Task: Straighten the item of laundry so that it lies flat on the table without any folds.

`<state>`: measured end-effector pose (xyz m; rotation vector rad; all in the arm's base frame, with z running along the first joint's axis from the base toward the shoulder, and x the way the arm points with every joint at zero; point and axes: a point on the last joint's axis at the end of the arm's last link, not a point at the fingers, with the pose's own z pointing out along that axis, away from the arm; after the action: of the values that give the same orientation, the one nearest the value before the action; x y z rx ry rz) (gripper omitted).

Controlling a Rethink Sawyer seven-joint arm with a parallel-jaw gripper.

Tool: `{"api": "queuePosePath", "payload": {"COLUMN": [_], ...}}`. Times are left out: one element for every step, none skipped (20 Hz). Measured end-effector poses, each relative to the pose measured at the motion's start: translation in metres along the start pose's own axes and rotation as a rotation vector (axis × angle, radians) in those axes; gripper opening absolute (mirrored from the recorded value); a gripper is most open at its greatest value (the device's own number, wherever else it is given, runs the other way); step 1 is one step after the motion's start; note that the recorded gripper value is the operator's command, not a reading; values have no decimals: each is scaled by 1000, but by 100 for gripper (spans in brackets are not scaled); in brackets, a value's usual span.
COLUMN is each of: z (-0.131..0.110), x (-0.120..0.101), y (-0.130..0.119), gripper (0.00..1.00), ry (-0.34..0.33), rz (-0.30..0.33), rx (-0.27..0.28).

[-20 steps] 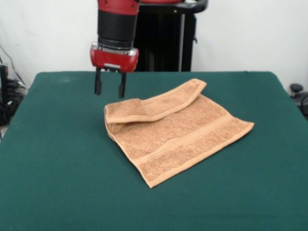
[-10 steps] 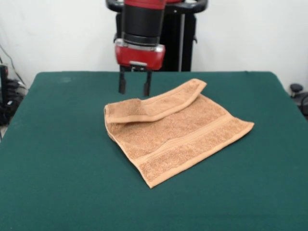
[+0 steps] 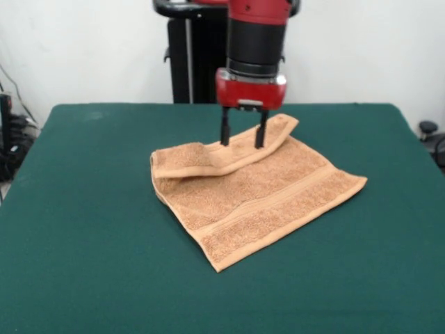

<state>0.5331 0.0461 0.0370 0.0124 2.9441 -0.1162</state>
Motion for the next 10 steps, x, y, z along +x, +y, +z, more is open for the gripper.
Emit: {"api": "queuePosePath", "payload": {"z": [4,9,12,15,17,24,28,30,36,47], "x": [1,2,3,3,4,5,6,6,8,11], "y": [5,10,12,13,13,14,13,12,10,5], "gripper": [100,100,100,100,100,100,100,100,100,100], "ry": [6,13,17,19,21,22,23,24,26,30], "rz": [-1,-1,0,2,3,6,7,8,10,15], "rx": [-2,-3,-3,-3,-2,-2,-1,-1,2,5]}}
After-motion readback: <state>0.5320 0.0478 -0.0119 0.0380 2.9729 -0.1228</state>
